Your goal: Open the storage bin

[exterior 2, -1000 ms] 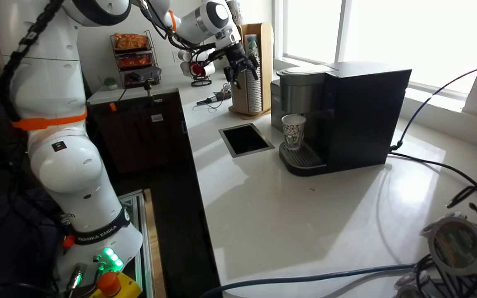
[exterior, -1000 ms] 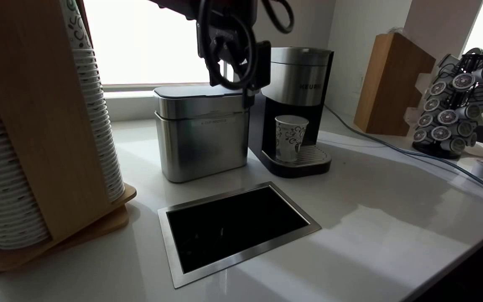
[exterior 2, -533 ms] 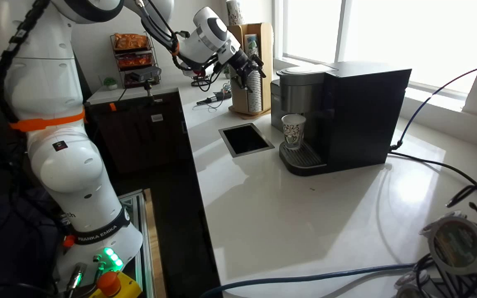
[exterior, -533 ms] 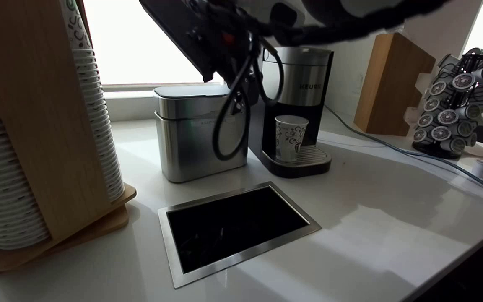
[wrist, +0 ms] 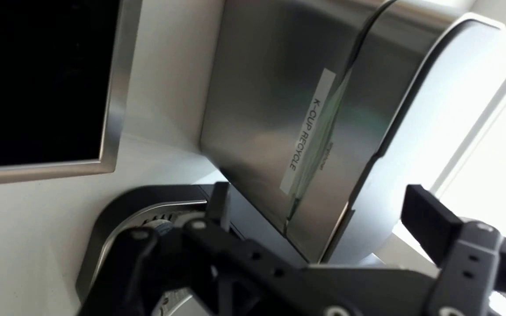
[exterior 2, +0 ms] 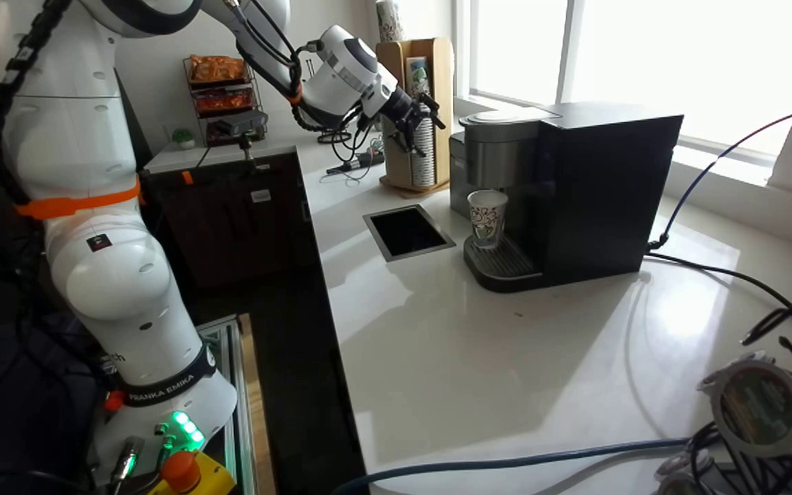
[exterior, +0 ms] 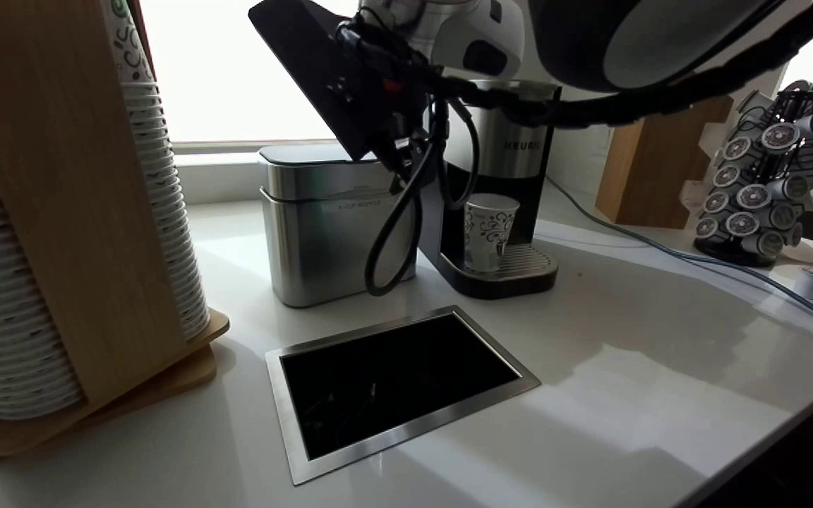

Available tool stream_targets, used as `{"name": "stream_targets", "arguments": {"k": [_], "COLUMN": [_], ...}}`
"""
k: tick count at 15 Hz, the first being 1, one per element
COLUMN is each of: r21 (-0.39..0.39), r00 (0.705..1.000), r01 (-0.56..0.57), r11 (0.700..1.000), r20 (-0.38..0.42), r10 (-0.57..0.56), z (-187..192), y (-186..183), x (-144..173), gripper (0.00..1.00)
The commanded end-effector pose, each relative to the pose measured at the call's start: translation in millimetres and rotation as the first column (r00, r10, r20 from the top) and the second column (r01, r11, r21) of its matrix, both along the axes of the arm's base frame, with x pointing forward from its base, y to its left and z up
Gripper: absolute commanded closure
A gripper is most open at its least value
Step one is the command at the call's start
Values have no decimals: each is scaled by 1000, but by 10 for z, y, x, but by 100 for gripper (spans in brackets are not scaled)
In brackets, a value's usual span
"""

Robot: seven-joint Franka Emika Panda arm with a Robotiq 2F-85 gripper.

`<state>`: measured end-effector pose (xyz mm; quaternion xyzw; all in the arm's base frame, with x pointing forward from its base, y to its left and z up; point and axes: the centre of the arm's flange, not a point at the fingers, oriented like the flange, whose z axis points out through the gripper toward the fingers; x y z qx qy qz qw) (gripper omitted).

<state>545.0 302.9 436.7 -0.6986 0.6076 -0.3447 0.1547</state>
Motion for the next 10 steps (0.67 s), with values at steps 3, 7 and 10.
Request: {"name": "stream_targets", "arguments": {"k": [3,7,10], "r21": [90,39,-22], "r00": [974,960,967], "r01": [-37,-98,-119], "r11": [995,994,993], "r20": [225,267,224], "r10": [16,85,121], "z": [-296,10,336], "y": [-296,-617,-646], "x": [-50,136,333], "gripper": [0,0,0]}}
